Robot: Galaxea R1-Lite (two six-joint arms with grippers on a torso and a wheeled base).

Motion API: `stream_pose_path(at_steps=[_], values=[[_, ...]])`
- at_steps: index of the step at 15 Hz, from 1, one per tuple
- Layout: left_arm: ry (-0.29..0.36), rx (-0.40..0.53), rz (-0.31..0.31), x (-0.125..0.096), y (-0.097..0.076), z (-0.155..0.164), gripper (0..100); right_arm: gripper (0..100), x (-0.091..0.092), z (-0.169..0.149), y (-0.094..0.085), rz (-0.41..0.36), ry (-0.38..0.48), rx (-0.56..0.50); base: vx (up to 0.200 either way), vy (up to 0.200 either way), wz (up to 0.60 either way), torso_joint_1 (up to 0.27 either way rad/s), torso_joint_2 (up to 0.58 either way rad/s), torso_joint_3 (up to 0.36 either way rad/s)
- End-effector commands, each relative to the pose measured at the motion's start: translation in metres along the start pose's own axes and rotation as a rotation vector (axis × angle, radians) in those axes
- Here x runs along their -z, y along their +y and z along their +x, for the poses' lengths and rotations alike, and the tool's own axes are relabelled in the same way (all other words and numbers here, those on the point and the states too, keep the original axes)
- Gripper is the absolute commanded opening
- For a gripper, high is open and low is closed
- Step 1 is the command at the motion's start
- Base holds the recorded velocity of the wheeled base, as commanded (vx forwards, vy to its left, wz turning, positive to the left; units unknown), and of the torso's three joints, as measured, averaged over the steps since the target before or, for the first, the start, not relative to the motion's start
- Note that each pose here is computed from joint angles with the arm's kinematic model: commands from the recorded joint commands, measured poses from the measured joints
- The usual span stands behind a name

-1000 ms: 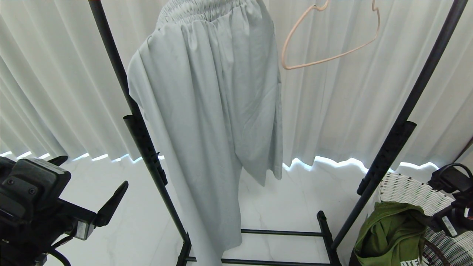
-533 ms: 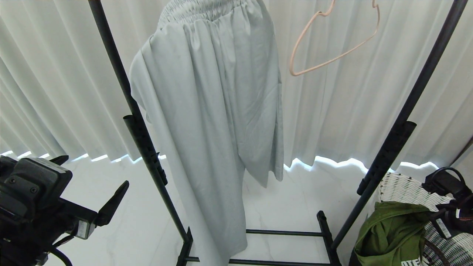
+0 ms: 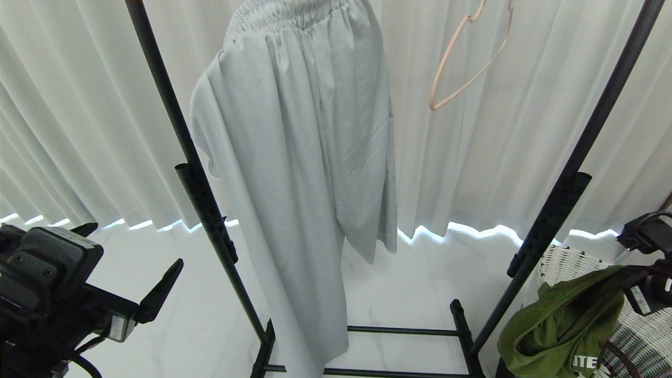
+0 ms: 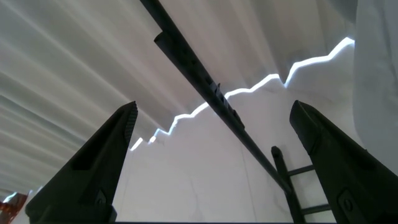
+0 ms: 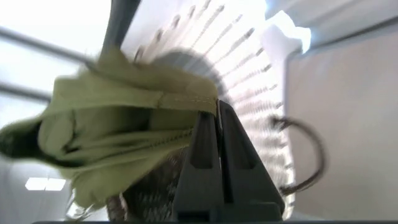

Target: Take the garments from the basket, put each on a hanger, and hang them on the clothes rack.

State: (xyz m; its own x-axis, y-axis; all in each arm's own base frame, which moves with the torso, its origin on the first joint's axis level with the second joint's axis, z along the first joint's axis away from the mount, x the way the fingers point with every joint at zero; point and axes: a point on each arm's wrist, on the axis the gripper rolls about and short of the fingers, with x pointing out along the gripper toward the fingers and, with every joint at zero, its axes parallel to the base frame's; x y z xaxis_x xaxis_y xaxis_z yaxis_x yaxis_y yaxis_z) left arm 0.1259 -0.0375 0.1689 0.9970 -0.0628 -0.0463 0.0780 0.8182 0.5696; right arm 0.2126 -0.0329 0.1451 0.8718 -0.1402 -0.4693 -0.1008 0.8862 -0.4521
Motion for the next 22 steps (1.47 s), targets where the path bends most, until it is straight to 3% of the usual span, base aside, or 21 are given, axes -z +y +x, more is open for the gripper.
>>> stream_pose_path(at_steps=[1, 6, 10, 13, 22], values=[[0.008, 0.003, 0.002, 0.003, -0.001, -0.002, 100, 0, -0.023, -0.042, -0.005, -0.017, -0.14, 0.04, -0.2, 0.0, 0.0, 0.007, 0.0, 0.002], [0.008, 0.003, 0.002, 0.003, -0.001, -0.002, 100, 0, -0.043, -0.113, 0.007, -0.085, -0.224, -0.091, -0.2, 0.0, 0.0, 0.0, 0.0, 0.001], [0.004, 0.001, 0.004, 0.002, -0.001, -0.002, 100, 0, -0.053, -0.129, 0.015, -0.13, -0.287, -0.174, -0.2, 0.0, 0.0, 0.002, 0.0, 0.006], [0.004, 0.014, 0.003, 0.002, -0.002, -0.001, 100, 0, -0.069, -0.136, 0.022, -0.167, -0.366, -0.249, 0.0, 0.0, 0.0, 0.0, 0.0, 0.0], [-0.175, 0.394, 0.013, -0.004, -0.018, 0.016, 100, 0, -0.133, -0.156, 0.055, -0.265, -0.598, -0.49, 0.0, 0.0, 0.0, 0.0, 0.0, 0.0]])
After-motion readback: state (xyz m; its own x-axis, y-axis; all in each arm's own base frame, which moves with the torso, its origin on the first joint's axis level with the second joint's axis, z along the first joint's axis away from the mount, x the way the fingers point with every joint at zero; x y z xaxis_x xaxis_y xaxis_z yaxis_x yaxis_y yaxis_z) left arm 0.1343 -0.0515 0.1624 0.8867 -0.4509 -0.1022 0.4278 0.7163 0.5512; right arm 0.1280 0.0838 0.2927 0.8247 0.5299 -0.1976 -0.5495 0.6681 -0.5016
